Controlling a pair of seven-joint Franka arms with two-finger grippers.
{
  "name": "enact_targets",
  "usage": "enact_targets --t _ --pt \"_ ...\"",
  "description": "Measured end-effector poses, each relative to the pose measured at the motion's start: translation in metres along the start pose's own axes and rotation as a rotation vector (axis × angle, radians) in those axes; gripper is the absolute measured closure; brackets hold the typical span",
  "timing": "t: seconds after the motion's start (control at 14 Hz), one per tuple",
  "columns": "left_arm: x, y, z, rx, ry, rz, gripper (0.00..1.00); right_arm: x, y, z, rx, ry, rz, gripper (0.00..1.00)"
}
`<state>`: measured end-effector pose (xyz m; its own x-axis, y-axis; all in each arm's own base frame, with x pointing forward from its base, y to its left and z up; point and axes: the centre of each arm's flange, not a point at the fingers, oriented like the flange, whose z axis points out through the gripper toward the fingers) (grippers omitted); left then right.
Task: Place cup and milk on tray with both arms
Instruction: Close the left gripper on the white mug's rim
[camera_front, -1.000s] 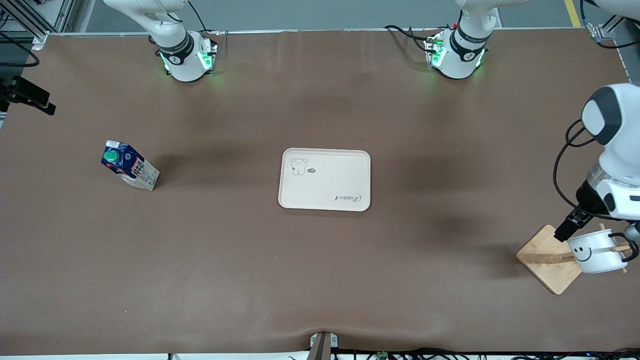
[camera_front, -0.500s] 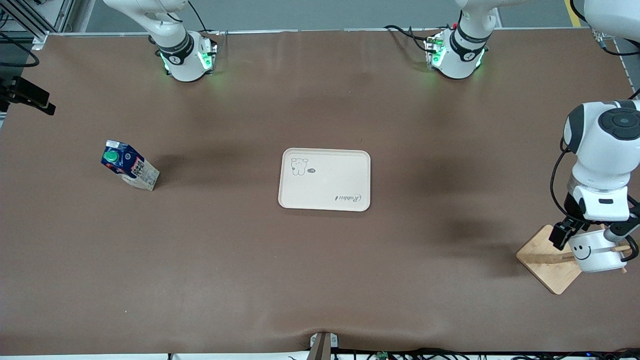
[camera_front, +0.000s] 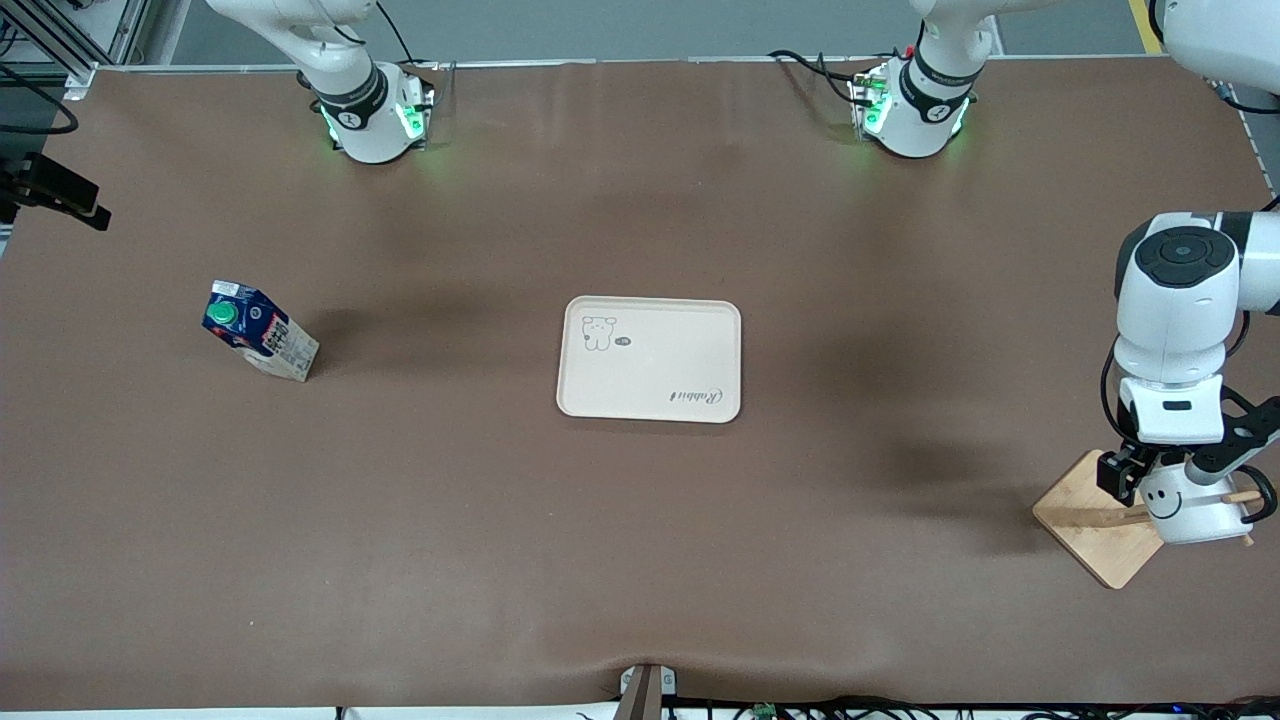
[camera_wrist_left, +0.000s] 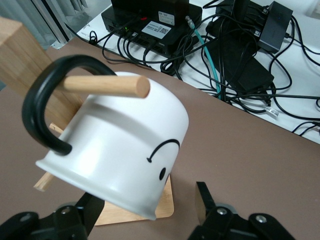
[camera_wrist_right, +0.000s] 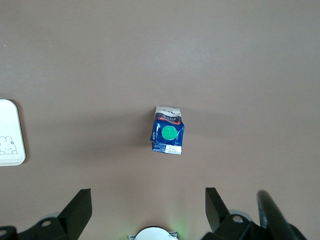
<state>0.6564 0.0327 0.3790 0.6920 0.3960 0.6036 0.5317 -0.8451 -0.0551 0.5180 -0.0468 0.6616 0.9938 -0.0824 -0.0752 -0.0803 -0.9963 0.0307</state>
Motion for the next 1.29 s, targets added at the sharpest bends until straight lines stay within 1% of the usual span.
enact_targets --t 0.14,0.21,0.29,0.36,0.43,0.5,0.57,0.64,0.86,1.29 --pt "0.0 0.0 0.0 0.0 0.001 0.001 0.28 0.0 0.0 0.0 0.0 0.0 0.001 0.0" --pt "0.0 0.001 0.001 -0.001 0.0 0.001 0.28 0.0 0.0 0.0 0.0 0.0 0.001 0.0" --pt "0.0 0.001 0.003 -0.001 -0.001 0.001 0.32 0.0 0.001 0.0 0.0 0.0 0.001 0.0" --pt "-0.001 0.002 0.004 -0.004 -0.001 0.001 0.32 0.0 0.001 0.0 0.0 0.0 0.001 0.0" --pt "0.0 0.003 0.005 -0.01 0.001 0.002 0.38 0.0 0.001 0.0 0.0 0.0 0.001 0.0" --pt "-0.001 0.004 0.006 -0.015 0.002 0.002 0.39 0.0 0.001 0.0 0.0 0.0 0.001 0.0" --pt "-0.001 0.004 0.007 -0.018 0.002 0.002 0.46 0.0 0.001 0.0 0.0 0.0 0.001 0.0" --pt "-0.002 0.005 0.008 -0.022 0.002 0.003 0.59 0.0 0.001 0.0 0.0 0.0 0.001 0.0" --pt "-0.002 0.009 0.007 -0.033 0.008 0.01 0.89 0.0 0.001 0.0 0.0 0.0 0.001 0.0" --pt "-0.002 0.026 -0.003 -0.054 0.025 0.031 0.89 0.0 0.001 0.0 0.0 -0.001 0.003 0.0"
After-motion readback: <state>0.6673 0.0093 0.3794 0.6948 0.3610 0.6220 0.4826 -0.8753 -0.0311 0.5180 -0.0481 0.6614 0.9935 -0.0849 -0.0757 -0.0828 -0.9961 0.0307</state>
